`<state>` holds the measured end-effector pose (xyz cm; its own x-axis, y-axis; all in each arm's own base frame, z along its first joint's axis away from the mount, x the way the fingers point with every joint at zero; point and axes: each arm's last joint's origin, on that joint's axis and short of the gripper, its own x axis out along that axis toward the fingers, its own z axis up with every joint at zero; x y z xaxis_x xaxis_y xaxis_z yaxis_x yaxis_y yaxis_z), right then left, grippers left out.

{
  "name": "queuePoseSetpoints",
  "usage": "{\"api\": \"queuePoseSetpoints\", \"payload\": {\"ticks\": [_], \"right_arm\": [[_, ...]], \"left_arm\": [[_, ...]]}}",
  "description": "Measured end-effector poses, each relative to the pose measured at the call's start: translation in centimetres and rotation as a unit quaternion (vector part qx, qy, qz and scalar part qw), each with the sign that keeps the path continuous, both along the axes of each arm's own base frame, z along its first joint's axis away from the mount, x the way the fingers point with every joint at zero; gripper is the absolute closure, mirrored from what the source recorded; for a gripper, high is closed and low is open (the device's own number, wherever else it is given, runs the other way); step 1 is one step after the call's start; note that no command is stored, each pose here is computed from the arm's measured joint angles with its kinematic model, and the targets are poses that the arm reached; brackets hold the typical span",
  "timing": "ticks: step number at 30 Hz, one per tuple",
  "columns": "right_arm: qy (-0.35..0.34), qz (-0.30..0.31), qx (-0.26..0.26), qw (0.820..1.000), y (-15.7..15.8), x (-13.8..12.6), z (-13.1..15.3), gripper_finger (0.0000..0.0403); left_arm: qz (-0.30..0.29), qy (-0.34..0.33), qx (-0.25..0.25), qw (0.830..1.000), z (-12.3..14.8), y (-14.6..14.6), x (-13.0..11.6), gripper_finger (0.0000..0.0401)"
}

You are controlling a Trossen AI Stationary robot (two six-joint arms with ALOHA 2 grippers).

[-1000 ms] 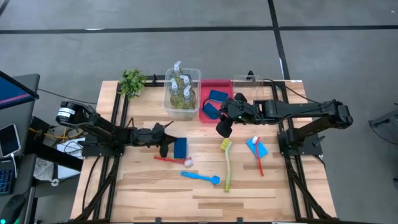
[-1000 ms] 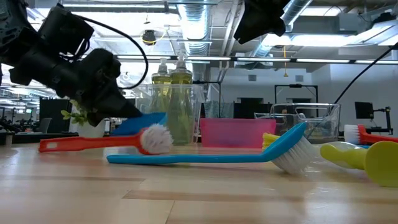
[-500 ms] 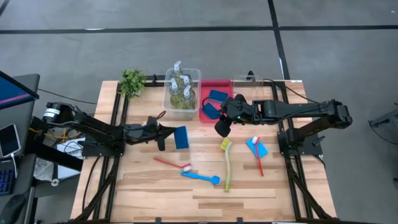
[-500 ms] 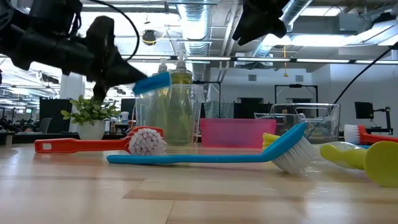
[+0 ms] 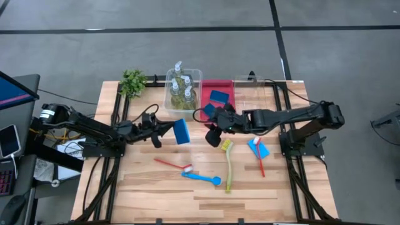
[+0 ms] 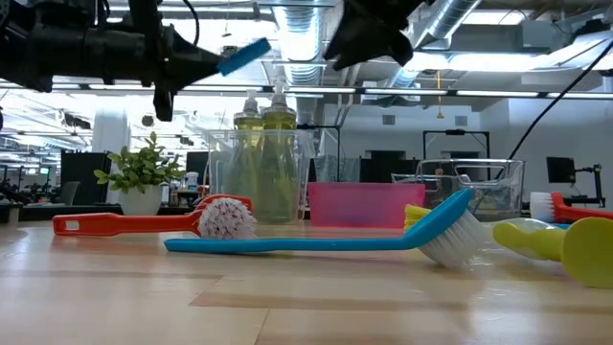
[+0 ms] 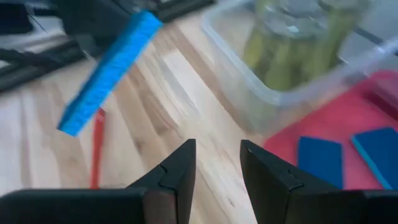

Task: Pick & Place Kitchen Sink Supplies
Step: Put the blue sponge into the red bin

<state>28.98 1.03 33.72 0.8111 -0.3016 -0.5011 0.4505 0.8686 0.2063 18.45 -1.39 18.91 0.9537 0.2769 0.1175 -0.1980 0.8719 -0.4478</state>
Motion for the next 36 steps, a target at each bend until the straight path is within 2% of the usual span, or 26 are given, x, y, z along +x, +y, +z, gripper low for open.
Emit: {"api": "queuePoseSetpoints", "payload": {"ticks": [6,14,28,36], "right_arm": [[-0.073,0.013,0.01,0.997,0.9,0.9,1.0,0.0284],[-0.103,0.004,0.055,0.993,1.4,1.2,1.2,0.0277],[-0.137,0.031,0.112,0.984,2.3,5.0,-1.2,0.0162],[-0.157,0.042,0.121,0.979,2.0,5.2,-0.8,0.0148]], "left_arm": [[-0.004,-0.011,-0.001,1.0,0.2,0.0,0.0,0.0391],[-0.004,-0.011,-0.001,1.0,0.2,0.0,0.0,0.039],[-0.002,-0.007,0.011,1.0,0.2,0.0,0.0,0.0389],[-0.012,-0.005,0.013,1.0,0.2,-0.1,0.0,0.0389]]}}
